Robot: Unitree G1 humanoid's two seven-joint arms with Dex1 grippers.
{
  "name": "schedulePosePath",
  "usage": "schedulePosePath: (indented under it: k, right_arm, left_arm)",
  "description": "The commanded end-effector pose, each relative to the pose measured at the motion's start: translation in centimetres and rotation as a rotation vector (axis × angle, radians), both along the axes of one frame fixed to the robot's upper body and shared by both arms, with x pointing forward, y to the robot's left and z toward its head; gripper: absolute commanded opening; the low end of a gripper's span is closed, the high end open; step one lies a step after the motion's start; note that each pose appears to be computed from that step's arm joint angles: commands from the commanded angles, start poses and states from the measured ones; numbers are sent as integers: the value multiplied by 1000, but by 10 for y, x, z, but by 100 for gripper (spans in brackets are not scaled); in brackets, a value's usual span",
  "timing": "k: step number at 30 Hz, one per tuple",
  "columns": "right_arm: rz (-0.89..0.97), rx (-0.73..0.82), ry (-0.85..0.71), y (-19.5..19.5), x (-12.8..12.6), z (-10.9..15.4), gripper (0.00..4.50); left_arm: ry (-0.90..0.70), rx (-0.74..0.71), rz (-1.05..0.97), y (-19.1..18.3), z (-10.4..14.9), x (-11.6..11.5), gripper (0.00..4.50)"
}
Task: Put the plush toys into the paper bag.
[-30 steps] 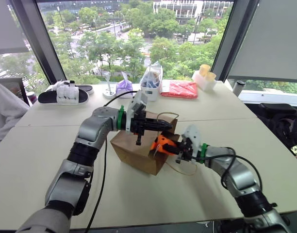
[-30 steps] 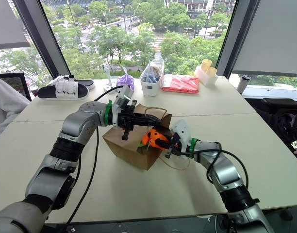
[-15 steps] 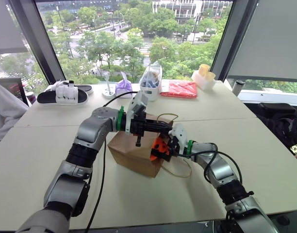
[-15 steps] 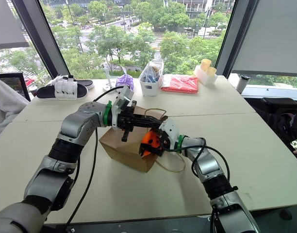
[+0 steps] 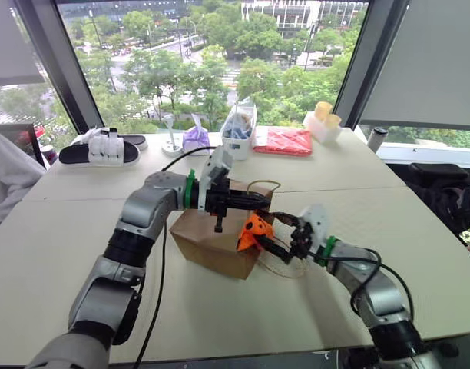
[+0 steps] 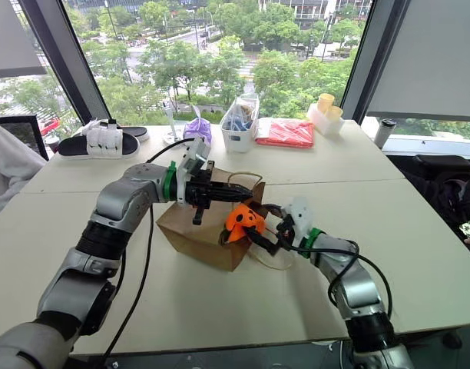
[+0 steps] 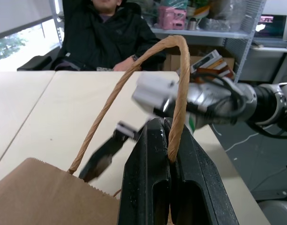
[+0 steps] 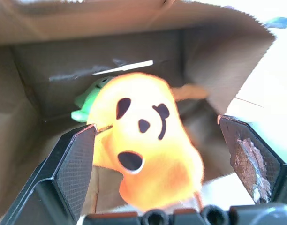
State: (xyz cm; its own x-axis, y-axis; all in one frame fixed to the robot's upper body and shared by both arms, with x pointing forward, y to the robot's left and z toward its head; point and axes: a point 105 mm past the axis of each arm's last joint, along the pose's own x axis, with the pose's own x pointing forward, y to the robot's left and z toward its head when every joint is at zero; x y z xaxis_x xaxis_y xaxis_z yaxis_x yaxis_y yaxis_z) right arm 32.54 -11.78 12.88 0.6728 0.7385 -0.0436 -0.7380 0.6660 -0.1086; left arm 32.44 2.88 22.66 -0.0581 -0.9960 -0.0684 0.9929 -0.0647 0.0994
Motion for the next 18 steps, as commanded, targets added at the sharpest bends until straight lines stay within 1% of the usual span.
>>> schedulePosePath:
  k: [1,4,7,8,10,12,14,15,18]
  right_arm:
    - [-4,32,-39,-2,-7,18,447]
    - [-33,11,-15,-11,-11,10,447]
    - [-59,-8,-9,-20,-13,4,367]
    - [-67,-23,-4,-23,-13,1,320]
    - [-77,-87,14,-29,-13,-13,213]
    - [-81,-111,29,-32,-11,-21,116]
    - [-80,-111,30,-28,-5,-24,12]
    - [-78,-110,29,-27,-3,-24,5]
    - [-22,-122,24,-10,6,-29,5]
  left_arm:
    - [-51,-11,-20,-2,9,-4,0]
    - [-50,-14,-19,-3,10,-4,0]
    - [-49,-15,-18,-3,10,-3,0]
    - [-49,-15,-18,-3,10,-3,0]
    - [-49,-16,-18,-3,11,-3,0]
    - [-49,-16,-19,-3,11,-2,0]
    - [-48,-15,-22,-3,11,-3,0]
    - [-48,-15,-23,-3,11,-3,0]
    - [-47,-12,-29,-5,11,-4,0]
